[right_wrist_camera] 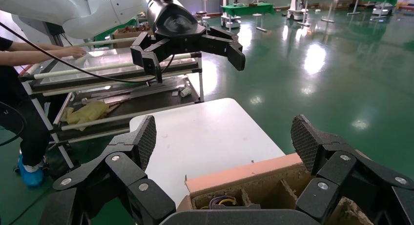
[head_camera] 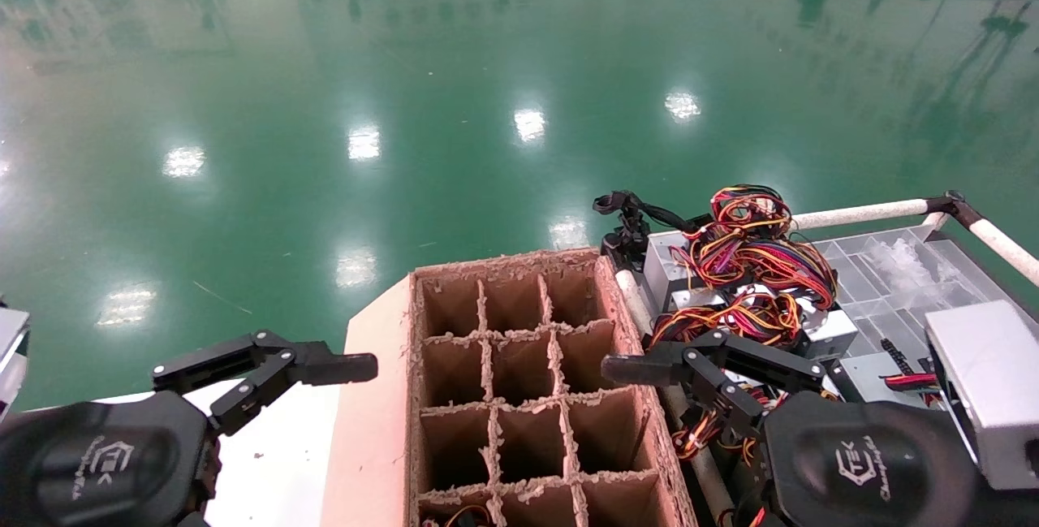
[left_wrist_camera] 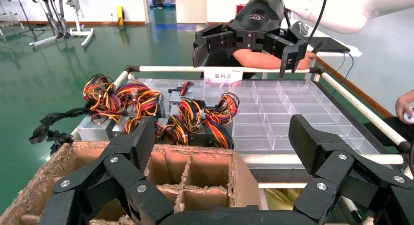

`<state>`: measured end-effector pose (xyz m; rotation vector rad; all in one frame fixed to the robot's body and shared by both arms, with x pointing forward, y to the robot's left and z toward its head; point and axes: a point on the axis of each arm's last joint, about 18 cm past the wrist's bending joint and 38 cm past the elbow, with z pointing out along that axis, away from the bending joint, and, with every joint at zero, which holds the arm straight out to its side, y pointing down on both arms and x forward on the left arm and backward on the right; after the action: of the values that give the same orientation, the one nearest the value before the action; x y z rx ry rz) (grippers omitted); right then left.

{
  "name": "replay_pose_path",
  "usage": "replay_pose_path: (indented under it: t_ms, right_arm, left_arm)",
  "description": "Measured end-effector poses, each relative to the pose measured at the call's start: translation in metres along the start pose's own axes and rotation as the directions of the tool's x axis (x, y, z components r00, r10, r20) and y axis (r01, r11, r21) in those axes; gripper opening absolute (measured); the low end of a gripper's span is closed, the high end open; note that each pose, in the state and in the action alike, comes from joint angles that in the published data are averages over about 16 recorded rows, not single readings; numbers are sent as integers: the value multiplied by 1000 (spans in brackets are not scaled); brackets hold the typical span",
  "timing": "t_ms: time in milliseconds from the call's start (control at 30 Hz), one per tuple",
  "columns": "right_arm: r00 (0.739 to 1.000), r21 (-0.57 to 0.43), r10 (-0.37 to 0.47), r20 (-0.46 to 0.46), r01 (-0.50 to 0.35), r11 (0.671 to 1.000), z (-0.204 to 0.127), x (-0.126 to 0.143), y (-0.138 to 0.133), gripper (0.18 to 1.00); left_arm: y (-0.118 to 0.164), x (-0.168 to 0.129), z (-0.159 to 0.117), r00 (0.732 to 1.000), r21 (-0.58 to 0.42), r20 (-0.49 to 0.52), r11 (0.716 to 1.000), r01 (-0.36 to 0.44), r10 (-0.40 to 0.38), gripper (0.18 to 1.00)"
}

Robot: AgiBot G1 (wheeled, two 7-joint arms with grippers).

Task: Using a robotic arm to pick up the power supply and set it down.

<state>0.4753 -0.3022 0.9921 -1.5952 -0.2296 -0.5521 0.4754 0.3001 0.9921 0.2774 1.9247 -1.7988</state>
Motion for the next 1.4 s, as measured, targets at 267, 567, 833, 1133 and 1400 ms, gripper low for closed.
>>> replay_pose_path:
  t_ms: [267, 567, 833, 1133, 1400]
  right_arm:
    - [1000, 0, 0, 0, 0, 1000, 0, 0, 0, 1000]
    - [1000, 0, 0, 0, 0, 1000, 0, 0, 0, 1000]
    - [1000, 0, 0, 0, 0, 1000, 0, 0, 0, 1000]
    - [1000, -18, 7, -1, -7, 1000, 2, 1, 5, 1000]
    - [999, -87, 32, 23, -30, 996, 19, 4, 26, 1000]
  left_arm:
    - [0, 0, 0, 1000, 0, 0, 1000, 0, 0, 992]
    - [0, 0, 0, 1000, 0, 0, 1000, 0, 0, 943]
    - [0, 0, 0, 1000, 0, 0, 1000, 0, 0, 832]
    - [0, 0, 0, 1000, 0, 0, 1000, 0, 0, 628]
    - [0, 0, 0, 1000, 0, 0, 1000, 0, 0, 454]
